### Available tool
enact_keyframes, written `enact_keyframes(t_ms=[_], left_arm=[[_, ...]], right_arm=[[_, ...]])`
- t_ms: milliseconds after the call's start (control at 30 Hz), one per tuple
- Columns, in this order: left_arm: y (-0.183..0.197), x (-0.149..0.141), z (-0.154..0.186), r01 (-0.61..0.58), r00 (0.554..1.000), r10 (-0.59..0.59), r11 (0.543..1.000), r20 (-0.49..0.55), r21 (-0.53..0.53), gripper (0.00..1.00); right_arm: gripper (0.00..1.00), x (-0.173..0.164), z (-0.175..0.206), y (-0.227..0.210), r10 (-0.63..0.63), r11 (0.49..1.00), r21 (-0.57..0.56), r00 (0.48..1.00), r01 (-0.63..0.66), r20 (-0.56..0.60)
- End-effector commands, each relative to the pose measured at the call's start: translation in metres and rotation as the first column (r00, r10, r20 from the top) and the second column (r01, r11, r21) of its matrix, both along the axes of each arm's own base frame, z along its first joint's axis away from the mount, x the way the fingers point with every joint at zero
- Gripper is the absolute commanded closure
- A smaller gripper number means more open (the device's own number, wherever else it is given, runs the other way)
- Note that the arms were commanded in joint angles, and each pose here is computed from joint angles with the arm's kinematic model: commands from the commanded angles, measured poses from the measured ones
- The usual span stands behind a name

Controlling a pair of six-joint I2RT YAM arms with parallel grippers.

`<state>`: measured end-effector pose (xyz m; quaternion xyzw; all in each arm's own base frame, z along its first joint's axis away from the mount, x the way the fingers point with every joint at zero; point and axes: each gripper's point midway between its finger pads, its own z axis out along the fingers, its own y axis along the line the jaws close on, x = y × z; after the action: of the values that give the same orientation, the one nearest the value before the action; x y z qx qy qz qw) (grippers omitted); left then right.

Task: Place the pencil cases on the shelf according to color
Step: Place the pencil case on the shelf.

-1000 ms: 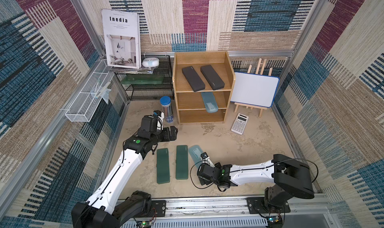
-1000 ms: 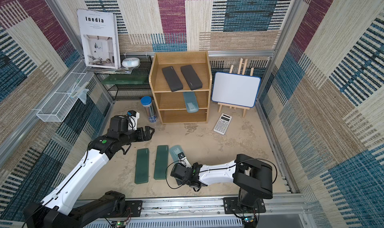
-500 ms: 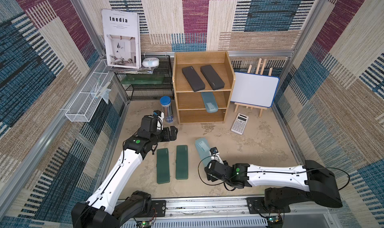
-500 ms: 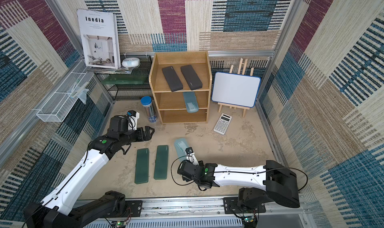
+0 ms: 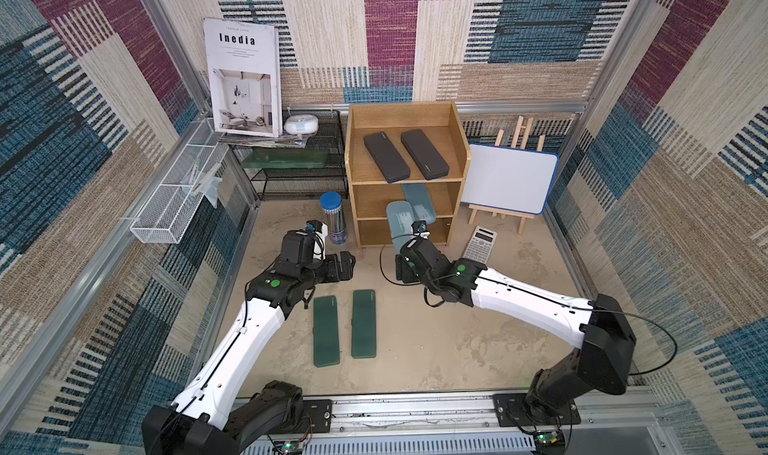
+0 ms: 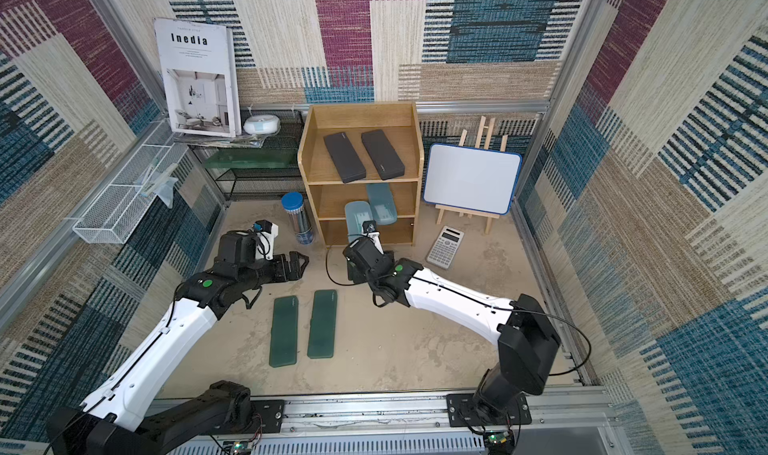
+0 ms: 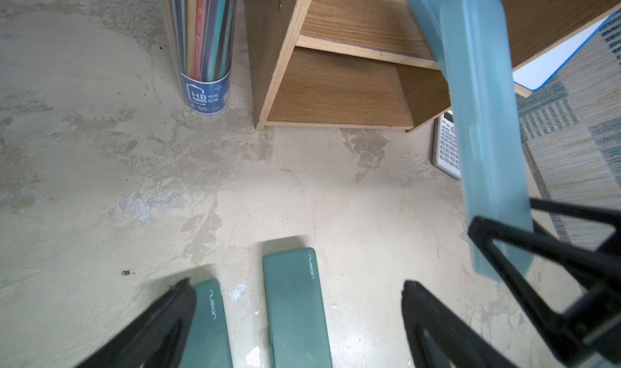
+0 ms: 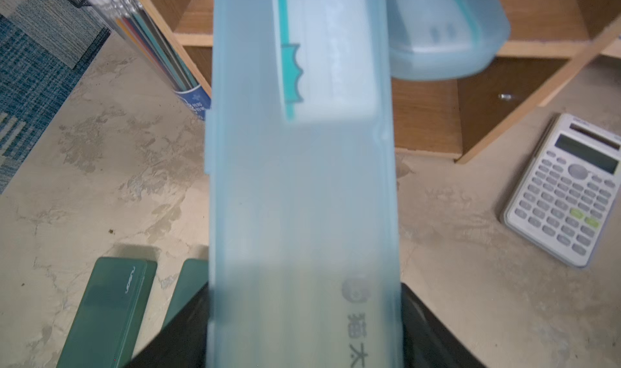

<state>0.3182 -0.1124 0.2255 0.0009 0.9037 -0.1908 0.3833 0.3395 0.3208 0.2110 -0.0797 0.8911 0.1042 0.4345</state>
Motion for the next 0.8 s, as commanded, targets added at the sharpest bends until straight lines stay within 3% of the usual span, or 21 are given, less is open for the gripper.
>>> enact_keyframes(t_ms=[0,333,600,767], left_arm=[[-0.003,0.0,0.004,0.012,1.0,-0.011,1.0,0.009,-0.02,0.0],[-0.008,-0.001,0.006,0.022,1.0,-0.022,0.998,0.008,-0.051,0.0],[-0.011,-0.001,0.006,0.031,0.999,-0.032,0.997,-0.003,-0.07,0.01],[-0.011,-0.002,0.007,0.03,1.0,-0.03,0.997,-0.002,-0.071,0.0]], right_arm=[[0.33,0.026,0.007,0.013,0.024,0.998,-0.054,0.999,-0.023,0.022],[0.31,0.1,-0.011,0.032,-0.032,0.995,-0.095,0.999,0.031,-0.009],[0.16,0.114,-0.017,0.04,-0.034,0.995,-0.093,0.999,0.032,-0.023],[0.12,0.116,-0.016,0.037,-0.041,0.995,-0.098,0.999,0.038,-0.029]])
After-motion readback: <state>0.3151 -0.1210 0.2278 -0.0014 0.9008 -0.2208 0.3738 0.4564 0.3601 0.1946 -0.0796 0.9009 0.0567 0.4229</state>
